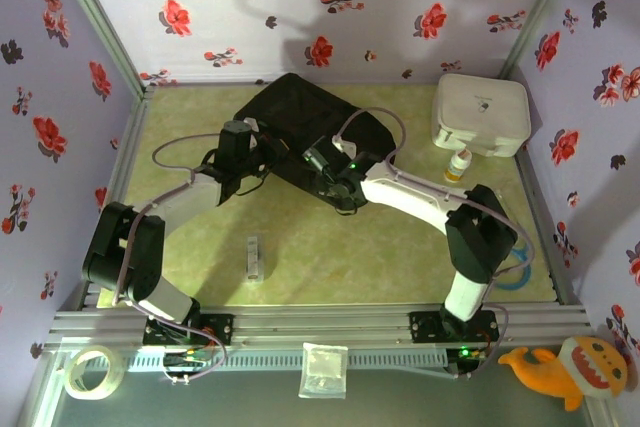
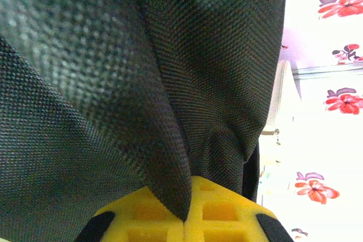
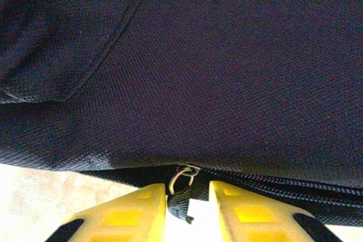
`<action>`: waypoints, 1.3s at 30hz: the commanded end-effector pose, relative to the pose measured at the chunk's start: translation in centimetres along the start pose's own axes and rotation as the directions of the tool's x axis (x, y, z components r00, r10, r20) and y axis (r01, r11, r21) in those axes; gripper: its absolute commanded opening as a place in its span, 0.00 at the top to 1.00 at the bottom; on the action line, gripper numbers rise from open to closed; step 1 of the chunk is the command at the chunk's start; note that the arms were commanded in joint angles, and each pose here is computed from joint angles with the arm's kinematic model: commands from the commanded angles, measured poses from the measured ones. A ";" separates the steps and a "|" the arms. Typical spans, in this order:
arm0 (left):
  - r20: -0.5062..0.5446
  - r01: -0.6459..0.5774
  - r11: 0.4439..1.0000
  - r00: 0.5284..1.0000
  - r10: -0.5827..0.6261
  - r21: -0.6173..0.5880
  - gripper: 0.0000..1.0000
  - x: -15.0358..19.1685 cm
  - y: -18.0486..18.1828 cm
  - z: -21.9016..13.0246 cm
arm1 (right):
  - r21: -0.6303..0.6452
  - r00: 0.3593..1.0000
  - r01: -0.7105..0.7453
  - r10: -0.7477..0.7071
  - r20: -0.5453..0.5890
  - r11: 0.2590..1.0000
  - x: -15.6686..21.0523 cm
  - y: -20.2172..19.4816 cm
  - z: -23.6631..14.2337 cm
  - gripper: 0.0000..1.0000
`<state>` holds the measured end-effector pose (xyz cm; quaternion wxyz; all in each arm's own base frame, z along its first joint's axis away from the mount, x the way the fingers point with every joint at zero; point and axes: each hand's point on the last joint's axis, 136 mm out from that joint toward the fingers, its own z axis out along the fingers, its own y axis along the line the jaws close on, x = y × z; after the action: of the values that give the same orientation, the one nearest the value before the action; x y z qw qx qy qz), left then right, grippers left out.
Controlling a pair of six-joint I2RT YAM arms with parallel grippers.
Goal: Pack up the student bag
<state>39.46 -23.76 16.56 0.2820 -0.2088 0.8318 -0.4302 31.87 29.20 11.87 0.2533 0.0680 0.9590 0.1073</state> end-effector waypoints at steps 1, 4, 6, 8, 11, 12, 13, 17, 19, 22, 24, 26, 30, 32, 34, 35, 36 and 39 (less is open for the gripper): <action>0.010 -0.074 0.988 0.997 0.074 0.138 1.00 -0.7 -4.8 -0.8 | 0.063 0.999 0.036 -0.037 0.013 0.997 -0.1 -0.7 0.1 0.77; 0.009 -0.079 0.988 0.997 0.078 0.135 1.00 -0.8 -4.7 -0.8 | 0.074 0.999 0.049 -0.050 0.011 0.996 0.0 -1.0 0.1 0.83; 0.011 -0.081 0.989 0.997 0.080 0.127 1.00 -0.9 -4.5 -0.8 | 0.075 0.998 0.054 -0.056 0.016 0.996 0.1 -1.3 -0.1 0.89; 0.019 -0.081 0.990 0.997 0.079 0.116 1.00 -1.3 -4.0 -0.8 | 0.103 0.997 0.059 -0.064 0.046 0.993 -0.2 -2.3 -0.3 0.90; 0.026 -0.083 0.992 0.996 0.080 0.091 1.00 -1.7 -3.1 -0.9 | 0.158 0.995 0.058 -0.070 0.066 0.986 -0.2 -4.3 -1.1 0.91; 0.030 -0.083 0.993 0.996 0.081 0.083 1.00 -2.0 -2.8 -0.9 | 0.171 0.995 0.059 -0.071 0.069 0.984 -0.2 -4.9 -1.4 0.91; 0.029 -0.082 0.994 0.996 0.080 0.073 1.00 -2.0 -2.4 -0.9 | 0.187 0.995 0.057 -0.071 0.072 0.981 -0.1 -5.7 -1.6 0.91; 0.031 -0.077 0.996 0.997 0.076 0.052 1.00 -2.2 -1.4 -1.0 | 0.222 0.996 0.039 -0.055 0.064 0.974 0.5 -8.4 -1.9 0.92; 0.030 -0.078 0.996 0.997 0.077 0.049 1.00 -2.2 -1.3 -1.1 | 0.201 0.996 0.054 -0.066 0.054 0.978 0.6 -8.3 -1.8 0.91; 0.030 -0.077 0.996 0.997 0.075 0.051 1.00 -2.2 -1.4 -1.1 | 0.129 0.995 0.091 -0.095 0.023 0.987 0.8 -6.6 -1.4 0.89; 0.031 -0.076 0.995 0.997 0.074 0.058 1.00 -2.4 -1.7 -1.2 | 0.088 0.993 0.115 -0.115 -0.004 0.989 1.1 -5.5 -0.9 0.87; 0.029 -0.077 0.995 0.997 0.075 0.062 1.00 -2.3 -1.9 -1.2 | 0.085 0.992 0.123 -0.122 -0.018 0.989 1.1 -5.2 -0.4 0.84; 0.027 -0.076 0.995 0.997 0.074 0.065 1.00 -2.2 -2.0 -1.4 | 0.087 0.990 0.139 -0.139 -0.014 0.986 0.9 -4.8 -0.1 0.80; 0.027 -0.076 0.995 0.997 0.074 0.066 1.00 -2.2 -2.0 -1.4 | 0.095 0.989 0.145 -0.145 -0.010 0.985 0.7 -4.8 0.0 0.79; 0.025 -0.075 0.995 0.997 0.074 0.064 1.00 -2.2 -1.9 -1.4 | 0.105 0.989 0.150 -0.150 -0.009 0.983 0.7 -4.9 0.1 0.77; 0.025 -0.075 0.995 0.997 0.074 0.064 1.00 -2.2 -1.9 -1.3 | 0.110 0.988 0.153 -0.152 -0.010 0.982 0.6 -4.9 0.2 0.75; 0.026 -0.075 0.995 0.997 0.073 0.064 1.00 -2.2 -1.9 -1.3 | 0.117 0.988 0.155 -0.155 -0.009 0.981 0.5 -5.0 0.2 0.74; 0.026 -0.077 0.995 0.997 0.075 0.065 1.00 -2.2 -2.0 -1.3 | 0.166 0.986 0.162 -0.165 0.000 0.973 0.2 -5.7 0.4 0.73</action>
<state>39.66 -22.19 15.69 0.2776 -0.2041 0.8430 -0.4131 30.40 24.20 9.55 0.2449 0.0113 0.9690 0.0293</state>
